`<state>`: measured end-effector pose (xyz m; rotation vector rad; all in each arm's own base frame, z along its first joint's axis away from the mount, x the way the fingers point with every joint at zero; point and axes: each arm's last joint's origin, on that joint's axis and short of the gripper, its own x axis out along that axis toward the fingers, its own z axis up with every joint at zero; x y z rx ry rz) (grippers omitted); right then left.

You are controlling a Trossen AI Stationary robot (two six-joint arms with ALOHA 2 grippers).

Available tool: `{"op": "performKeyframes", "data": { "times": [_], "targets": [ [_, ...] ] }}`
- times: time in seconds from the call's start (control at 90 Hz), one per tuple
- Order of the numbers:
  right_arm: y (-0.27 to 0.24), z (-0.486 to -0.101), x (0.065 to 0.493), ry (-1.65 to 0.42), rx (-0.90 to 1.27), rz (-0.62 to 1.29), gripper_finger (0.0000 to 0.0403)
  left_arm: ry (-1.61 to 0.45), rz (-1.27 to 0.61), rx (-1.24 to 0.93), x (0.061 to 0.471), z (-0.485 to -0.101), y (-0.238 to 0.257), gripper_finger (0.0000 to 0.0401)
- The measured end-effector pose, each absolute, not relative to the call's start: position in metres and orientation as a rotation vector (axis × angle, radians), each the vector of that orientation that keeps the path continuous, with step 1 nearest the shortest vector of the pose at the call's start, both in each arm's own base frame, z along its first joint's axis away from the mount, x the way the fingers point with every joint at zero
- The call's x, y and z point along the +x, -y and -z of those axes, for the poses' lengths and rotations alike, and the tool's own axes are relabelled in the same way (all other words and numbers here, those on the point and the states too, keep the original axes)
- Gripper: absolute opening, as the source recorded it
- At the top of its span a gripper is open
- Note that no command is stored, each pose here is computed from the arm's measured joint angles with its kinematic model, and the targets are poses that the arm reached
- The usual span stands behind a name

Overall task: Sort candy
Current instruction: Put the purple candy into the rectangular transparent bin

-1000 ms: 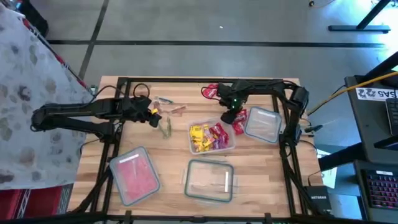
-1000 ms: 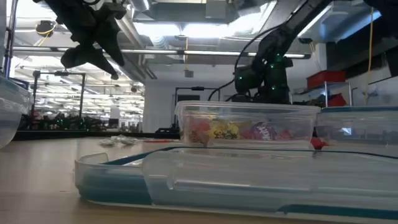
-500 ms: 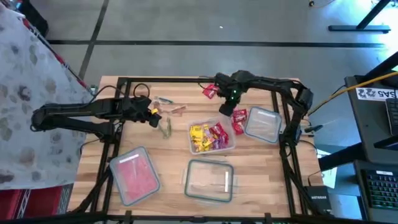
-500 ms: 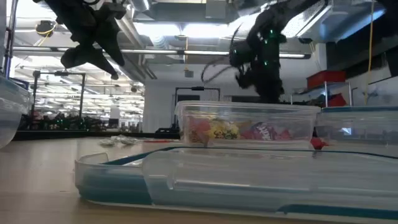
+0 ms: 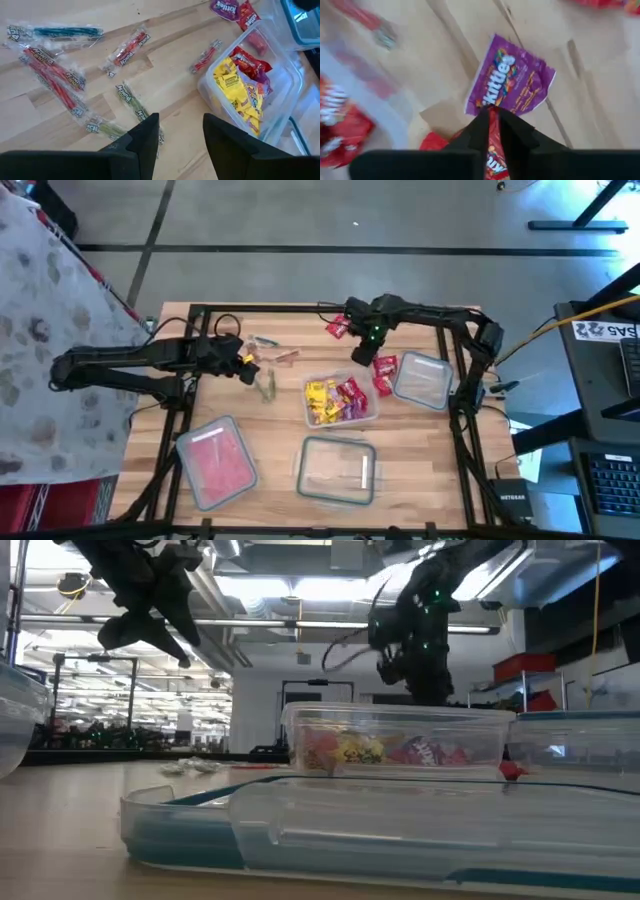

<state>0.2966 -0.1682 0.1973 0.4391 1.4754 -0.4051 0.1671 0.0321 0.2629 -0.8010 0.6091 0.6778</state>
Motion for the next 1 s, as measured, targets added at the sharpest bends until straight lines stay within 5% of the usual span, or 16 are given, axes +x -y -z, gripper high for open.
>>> {"op": "performKeyframes", "data": {
  "times": [0.2, 0.344, 0.5, 0.722, 1.0],
  "targets": [
    [0.174, -0.169, 0.304, -1.486, 0.443, 0.478, 0.0149, -0.606, -0.685, -0.797, 0.167, -0.263, -0.032, 0.0136],
    [0.177, -0.159, 0.308, -1.479, 0.452, 0.521, 0.0172, -0.605, -0.685, -0.797, 0.167, -0.263, -0.032, 0.0136],
    [0.177, -0.147, 0.309, -1.522, 0.458, 0.513, 0.0131, -0.605, -0.686, -0.797, 0.167, -0.263, -0.032, 0.0136],
    [0.176, -0.154, 0.307, -1.518, 0.448, 0.518, 0.0015, -0.605, -0.685, -0.797, 0.167, -0.263, -0.032, 0.0136],
    [0.156, -0.223, 0.292, -1.352, 0.431, 0.423, 0.0004, -0.605, -0.686, -0.797, 0.167, -0.263, -0.032, 0.0136]
  ]
}}
